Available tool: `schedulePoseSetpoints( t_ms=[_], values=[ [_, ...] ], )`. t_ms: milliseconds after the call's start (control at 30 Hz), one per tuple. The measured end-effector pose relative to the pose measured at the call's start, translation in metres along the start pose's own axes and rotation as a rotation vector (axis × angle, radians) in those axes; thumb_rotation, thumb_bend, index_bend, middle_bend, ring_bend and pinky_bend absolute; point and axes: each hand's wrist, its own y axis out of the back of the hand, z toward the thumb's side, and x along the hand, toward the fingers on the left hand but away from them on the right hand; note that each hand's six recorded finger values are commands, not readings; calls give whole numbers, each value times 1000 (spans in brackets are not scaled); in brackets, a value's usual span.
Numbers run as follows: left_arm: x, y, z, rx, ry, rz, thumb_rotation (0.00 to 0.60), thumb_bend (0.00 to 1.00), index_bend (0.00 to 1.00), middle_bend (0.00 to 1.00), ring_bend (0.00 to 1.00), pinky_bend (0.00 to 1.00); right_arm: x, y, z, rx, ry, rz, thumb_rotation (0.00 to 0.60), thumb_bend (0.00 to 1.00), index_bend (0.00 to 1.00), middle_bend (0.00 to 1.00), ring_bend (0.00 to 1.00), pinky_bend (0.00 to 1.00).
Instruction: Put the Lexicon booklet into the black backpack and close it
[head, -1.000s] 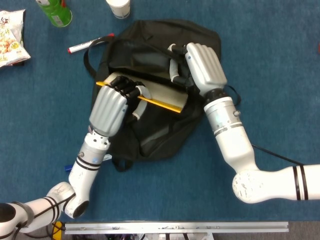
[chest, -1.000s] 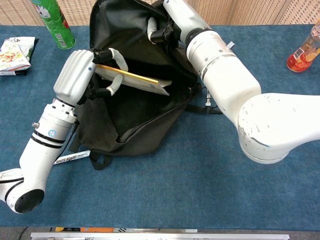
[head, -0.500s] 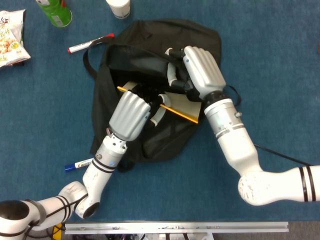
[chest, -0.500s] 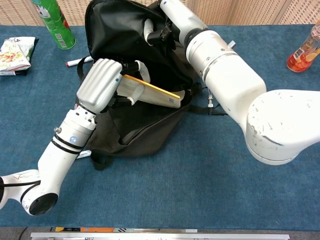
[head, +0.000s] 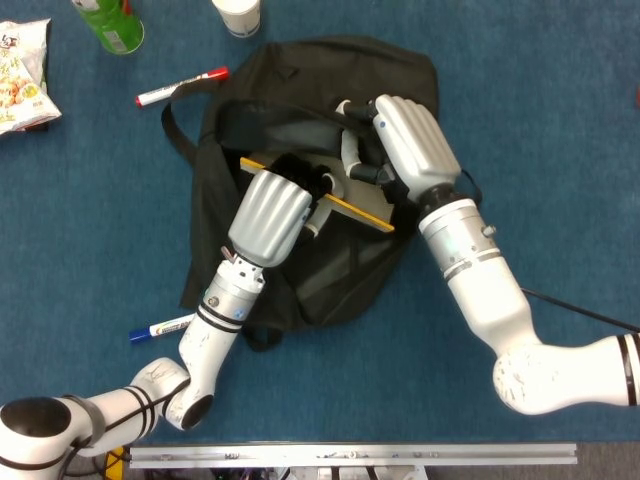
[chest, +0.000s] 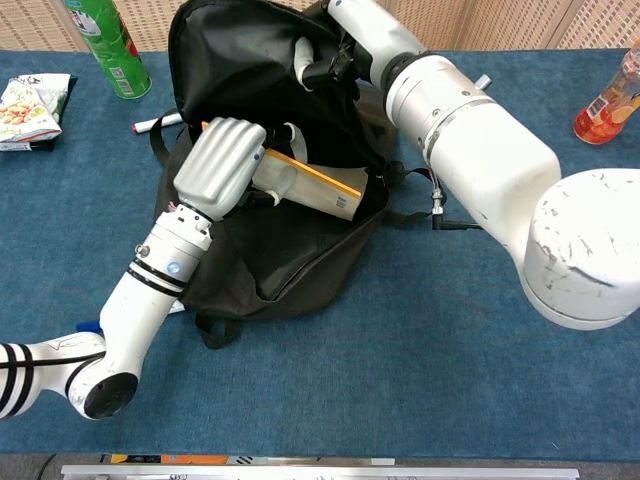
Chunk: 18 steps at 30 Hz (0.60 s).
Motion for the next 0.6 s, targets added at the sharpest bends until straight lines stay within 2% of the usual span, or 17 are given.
schedulePoseSetpoints(
  t_ms=[133,367,500,567,600],
  values=[
    [-5,4,-7,11,38,-8,600,279,444,446,475,448,0,1,-2,-3,-3,2,600,691,659,598,579,835],
    [-13,6,-19,39,104,-38,600,242,376,362,436,439,0,1,-4,-1,-8,5,600,691,659,598,579,835],
    [-14,6,-22,52,124,-46,600,241,496,482,466,438,0,-1,-5,-6,-9,14,600,691,659,597,579,835],
    [-13,5,-21,54,131,-41,600,241,588,565,526,438,0,-2,-6,-6,-9,18,600,691,659,598,579,835],
    [-12,4,-20,49,135,-38,600,241,666,644,585,438,0,-2,-6,-6,-10,18,600,691,659,598,579,835]
  ],
)
